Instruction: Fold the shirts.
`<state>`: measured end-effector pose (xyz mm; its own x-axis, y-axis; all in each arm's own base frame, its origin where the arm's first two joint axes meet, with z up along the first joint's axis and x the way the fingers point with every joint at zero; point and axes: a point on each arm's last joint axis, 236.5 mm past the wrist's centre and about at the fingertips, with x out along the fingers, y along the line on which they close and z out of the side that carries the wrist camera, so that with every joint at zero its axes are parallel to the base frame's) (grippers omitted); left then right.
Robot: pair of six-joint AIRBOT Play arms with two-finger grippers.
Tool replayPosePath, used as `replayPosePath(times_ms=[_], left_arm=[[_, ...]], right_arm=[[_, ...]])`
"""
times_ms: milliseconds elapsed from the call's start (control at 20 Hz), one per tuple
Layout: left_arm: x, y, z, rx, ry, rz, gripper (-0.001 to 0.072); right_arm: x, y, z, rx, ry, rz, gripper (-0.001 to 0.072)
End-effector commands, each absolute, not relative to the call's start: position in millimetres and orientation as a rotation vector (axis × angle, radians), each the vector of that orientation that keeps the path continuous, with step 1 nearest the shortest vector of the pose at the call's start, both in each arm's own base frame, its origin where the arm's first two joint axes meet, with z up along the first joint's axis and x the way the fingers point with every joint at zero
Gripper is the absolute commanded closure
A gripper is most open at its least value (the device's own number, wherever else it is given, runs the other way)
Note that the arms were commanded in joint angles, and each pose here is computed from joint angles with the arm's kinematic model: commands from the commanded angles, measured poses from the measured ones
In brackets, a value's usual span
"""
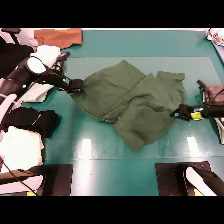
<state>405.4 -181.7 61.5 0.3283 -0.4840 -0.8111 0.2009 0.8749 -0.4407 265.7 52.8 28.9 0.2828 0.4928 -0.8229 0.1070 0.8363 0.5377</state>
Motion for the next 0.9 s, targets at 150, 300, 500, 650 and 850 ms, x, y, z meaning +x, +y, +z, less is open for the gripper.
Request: replayPosePath(times_ms=[150,300,500,650,850], left_arm=[[397.6,-165.1,230.7,-0.475,0.702,-0.395,0.0684],[351.2,-145.3,371.3,-0.496,0.384,-0.431,0.0685],[237.4,-108.9,527.8,-0.612,0.01,-0.482,0.0685],[213.7,-88.1,556.8,-0.629,-0.078,-0.438,0.0685],[314.0,-63.1,436.2,-0.512,0.266,-0.132,0.0685]], right_arm=[[296.9,67.8,203.2,0.278,0.876,0.395,0.0697],[284.4,65.8,314.8,0.072,0.665,0.387,0.0697],[242.2,37.9,456.7,-0.092,0.306,0.196,0.0697],[229.0,8.1,497.2,-0.092,0.196,0.041,0.0698],[290.5,-20.5,432.8,0.029,0.387,-0.034,0.0697]])
